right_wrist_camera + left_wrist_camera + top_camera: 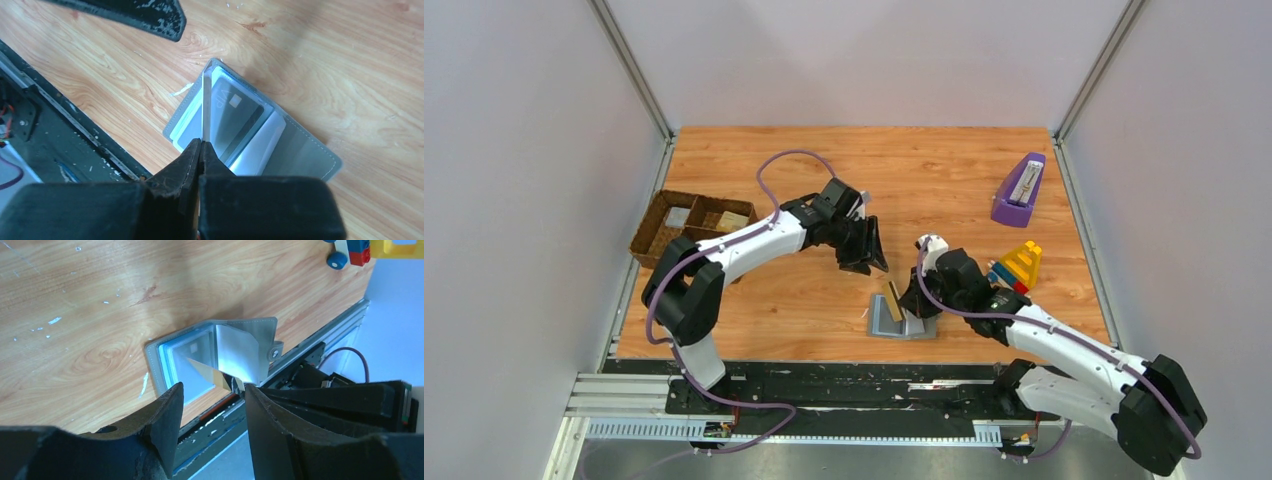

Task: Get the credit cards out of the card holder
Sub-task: Remove the credit card from the card holder.

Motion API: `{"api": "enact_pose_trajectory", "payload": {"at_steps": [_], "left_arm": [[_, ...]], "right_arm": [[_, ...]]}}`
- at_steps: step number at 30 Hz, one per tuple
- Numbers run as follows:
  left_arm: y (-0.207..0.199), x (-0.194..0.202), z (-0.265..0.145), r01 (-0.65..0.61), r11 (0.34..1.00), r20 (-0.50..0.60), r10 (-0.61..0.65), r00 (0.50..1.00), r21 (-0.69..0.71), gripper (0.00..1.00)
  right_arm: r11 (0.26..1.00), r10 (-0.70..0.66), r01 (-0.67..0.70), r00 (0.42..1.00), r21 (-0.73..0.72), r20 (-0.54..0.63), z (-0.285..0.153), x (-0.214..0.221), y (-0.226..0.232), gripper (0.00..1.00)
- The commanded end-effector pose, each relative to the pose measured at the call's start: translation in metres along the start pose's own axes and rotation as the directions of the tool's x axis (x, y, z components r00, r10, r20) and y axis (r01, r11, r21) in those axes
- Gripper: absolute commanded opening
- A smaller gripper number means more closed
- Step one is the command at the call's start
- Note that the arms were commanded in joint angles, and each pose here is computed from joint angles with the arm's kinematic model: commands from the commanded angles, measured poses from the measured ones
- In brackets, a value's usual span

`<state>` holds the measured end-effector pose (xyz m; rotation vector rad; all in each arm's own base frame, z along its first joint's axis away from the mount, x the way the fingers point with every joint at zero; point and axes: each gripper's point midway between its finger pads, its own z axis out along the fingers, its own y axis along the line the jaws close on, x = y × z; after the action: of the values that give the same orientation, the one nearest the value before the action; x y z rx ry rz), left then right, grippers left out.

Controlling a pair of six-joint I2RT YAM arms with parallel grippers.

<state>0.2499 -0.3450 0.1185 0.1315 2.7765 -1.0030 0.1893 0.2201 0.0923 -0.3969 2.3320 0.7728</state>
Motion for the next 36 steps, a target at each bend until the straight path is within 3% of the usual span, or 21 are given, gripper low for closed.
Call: {"api": "enact_pose_trajectory", "payload": {"at_steps": [1,9,15,25,36], "left_arm": [[-0.007,-0.006,-0.004,0.067,0.996,-0.034,-0.065,0.997,0.061,0.57],[-0.002,0.000,-0.001,0.135,0.988,-0.079,-0.130,0.988,0.070,0.59],[-0.001,0.007,0.000,0.175,0.981,-0.113,-0.165,0.980,0.086,0.59],[0.010,0.028,-0.001,0.214,0.975,-0.179,-0.202,0.963,0.054,0.51],[0.042,0.013,-0.007,0.160,0.984,-0.126,-0.169,0.977,-0.083,0.56]], "right_arm": [[0.988,-0.152,0.148,0.975,0.037,0.160,-0.007,-0.040,0.013,0.00],[0.958,-0.283,0.268,0.942,0.103,0.182,-0.006,-0.044,0.029,0.00],[0.881,-0.457,0.417,0.870,0.222,0.182,-0.005,-0.045,0.045,0.00],[0.834,-0.528,0.472,0.834,0.285,0.163,-0.001,-0.040,0.052,0.00],[0.833,-0.543,0.507,0.826,0.221,0.152,0.001,-0.028,0.060,0.00]]}}
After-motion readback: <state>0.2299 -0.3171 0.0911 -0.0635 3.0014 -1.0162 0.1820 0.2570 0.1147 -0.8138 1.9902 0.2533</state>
